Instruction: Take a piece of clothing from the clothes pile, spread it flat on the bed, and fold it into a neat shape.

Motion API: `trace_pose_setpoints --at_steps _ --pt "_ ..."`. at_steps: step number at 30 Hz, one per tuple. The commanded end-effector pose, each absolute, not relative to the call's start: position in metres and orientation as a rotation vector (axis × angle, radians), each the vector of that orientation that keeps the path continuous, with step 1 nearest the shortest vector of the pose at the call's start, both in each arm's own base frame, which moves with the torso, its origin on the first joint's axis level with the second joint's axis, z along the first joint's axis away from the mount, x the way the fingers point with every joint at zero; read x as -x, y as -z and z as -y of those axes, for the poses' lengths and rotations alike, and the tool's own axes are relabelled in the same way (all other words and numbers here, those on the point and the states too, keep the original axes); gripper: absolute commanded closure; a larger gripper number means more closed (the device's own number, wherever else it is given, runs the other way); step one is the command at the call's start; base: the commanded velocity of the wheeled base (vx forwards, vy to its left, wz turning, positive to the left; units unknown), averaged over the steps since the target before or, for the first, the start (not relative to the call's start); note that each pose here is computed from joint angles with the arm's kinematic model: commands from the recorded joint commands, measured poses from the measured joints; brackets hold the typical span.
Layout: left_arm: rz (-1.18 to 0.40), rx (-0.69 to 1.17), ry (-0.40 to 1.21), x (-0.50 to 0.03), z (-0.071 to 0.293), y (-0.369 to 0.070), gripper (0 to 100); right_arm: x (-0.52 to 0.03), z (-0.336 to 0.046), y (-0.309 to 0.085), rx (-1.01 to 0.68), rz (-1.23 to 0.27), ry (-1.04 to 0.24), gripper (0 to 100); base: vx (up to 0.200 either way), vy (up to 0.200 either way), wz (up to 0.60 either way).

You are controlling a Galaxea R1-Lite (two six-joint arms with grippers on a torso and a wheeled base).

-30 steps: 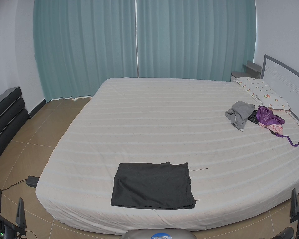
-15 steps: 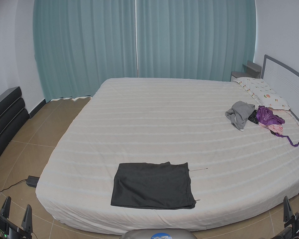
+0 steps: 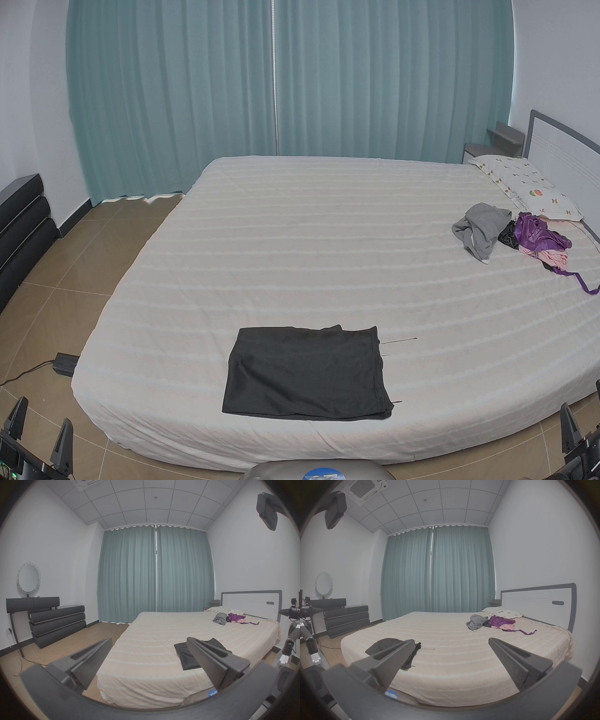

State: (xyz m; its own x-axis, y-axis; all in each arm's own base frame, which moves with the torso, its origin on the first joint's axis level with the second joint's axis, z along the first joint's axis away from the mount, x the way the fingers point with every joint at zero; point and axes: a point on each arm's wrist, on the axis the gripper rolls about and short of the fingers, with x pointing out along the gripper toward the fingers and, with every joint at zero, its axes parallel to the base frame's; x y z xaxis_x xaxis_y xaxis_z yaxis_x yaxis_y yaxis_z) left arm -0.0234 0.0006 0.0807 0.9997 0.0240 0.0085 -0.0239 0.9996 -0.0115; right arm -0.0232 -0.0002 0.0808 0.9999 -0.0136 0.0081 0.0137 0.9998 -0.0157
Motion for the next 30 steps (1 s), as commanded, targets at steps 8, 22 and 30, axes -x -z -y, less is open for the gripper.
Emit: trace_pose_setpoints --at_steps 8,22,30 --pt "0.002 0.011 -0.026 0.0228 -0.0007 -0.0756 0 0.0227 -0.0002 -0.076 0.014 0.003 -0.006 0 0.0 0.0 0.0" --pt "0.002 0.005 -0.018 0.0228 -0.0005 -0.0756 0 0.0214 0.0 -0.076 0.014 -0.017 -0.017 0 0.0 0.0 0.0" --pt "0.002 0.003 -0.018 0.0228 -0.0005 -0.0756 0 0.0205 -0.0001 -0.0761 0.012 -0.031 -0.012 0 0.0 0.0 0.0"
